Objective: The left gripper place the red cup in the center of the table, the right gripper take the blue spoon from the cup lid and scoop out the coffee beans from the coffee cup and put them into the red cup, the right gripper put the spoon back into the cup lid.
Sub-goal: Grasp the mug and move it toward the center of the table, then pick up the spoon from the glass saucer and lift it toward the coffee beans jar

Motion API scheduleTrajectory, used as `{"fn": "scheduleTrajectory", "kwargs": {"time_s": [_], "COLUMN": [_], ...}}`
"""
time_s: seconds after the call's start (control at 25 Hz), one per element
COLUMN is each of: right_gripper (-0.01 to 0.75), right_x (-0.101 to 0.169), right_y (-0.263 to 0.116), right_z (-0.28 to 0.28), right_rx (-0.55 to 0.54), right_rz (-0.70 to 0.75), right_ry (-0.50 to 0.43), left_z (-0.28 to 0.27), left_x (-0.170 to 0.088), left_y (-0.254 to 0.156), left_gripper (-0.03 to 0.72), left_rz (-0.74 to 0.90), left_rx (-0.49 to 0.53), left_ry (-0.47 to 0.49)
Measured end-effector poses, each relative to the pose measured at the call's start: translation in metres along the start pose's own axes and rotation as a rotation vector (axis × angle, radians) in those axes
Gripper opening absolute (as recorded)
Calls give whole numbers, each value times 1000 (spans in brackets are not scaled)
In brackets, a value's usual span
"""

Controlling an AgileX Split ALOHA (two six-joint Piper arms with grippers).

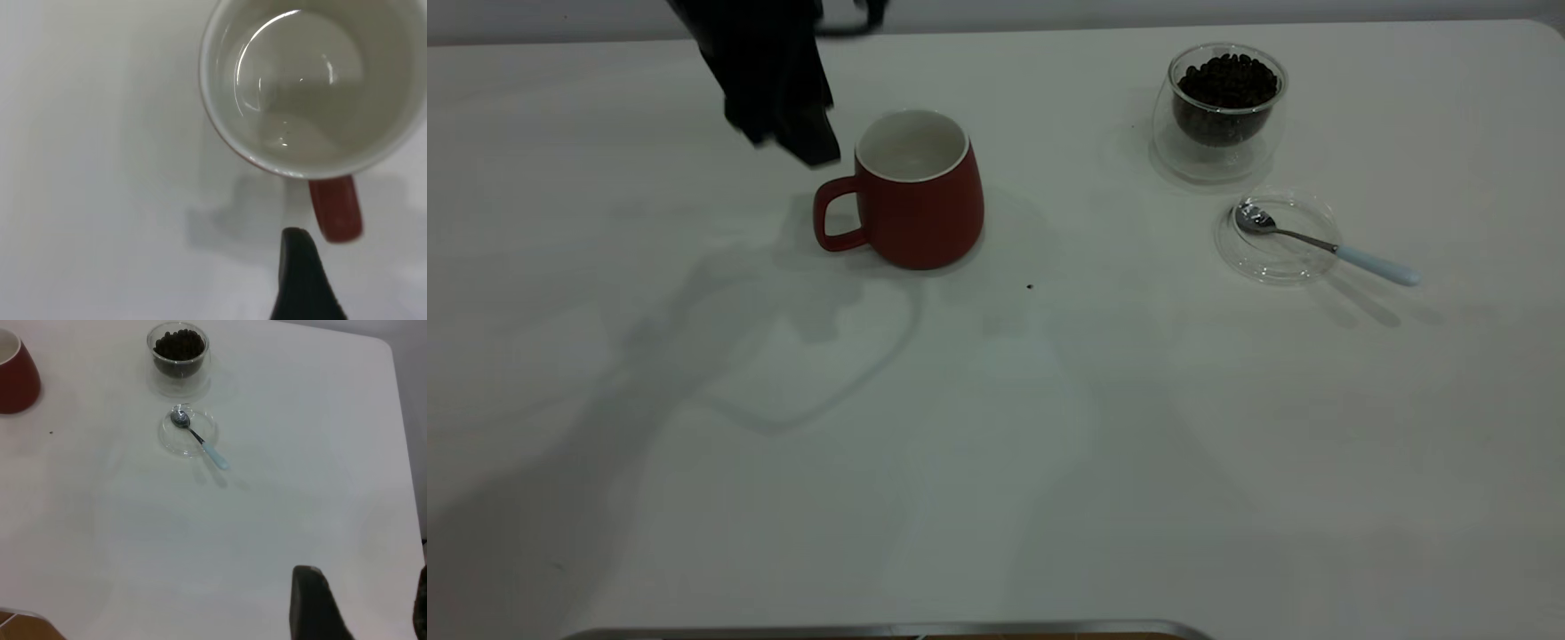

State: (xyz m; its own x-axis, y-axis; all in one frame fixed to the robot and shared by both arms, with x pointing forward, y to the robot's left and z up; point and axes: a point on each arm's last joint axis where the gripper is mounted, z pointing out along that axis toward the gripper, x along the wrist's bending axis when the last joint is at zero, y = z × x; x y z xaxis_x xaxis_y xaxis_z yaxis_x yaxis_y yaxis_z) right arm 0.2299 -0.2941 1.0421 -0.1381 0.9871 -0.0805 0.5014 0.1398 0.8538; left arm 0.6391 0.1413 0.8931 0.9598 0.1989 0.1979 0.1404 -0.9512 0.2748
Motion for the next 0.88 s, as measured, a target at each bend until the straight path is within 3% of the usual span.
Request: {"fn": "scheduleTrajectory", "kwargs": {"time_s": [0.2, 0.4, 0.64, 0.88], "right_gripper": [398, 398, 398, 398], "right_x": [0, 0, 0, 0], "right_y": [0, 0, 0, 0], "right_z": [0, 0, 0, 0], "right_rx": [0, 0, 0, 0], "right_rz": [0, 0, 0, 0], "right_ry": [0, 0, 0, 0], "left_z": [-85, -187, -286, -345], "left_x": [3, -12, -55, -102], "left_y": [15, 17, -7, -34], "left_gripper": [518, 518, 518, 518], "left_rz": [-81, -240, -477, -719], "left_rx": [-56, -92, -32, -19], "left_ry": [90, 204, 301, 348]}}
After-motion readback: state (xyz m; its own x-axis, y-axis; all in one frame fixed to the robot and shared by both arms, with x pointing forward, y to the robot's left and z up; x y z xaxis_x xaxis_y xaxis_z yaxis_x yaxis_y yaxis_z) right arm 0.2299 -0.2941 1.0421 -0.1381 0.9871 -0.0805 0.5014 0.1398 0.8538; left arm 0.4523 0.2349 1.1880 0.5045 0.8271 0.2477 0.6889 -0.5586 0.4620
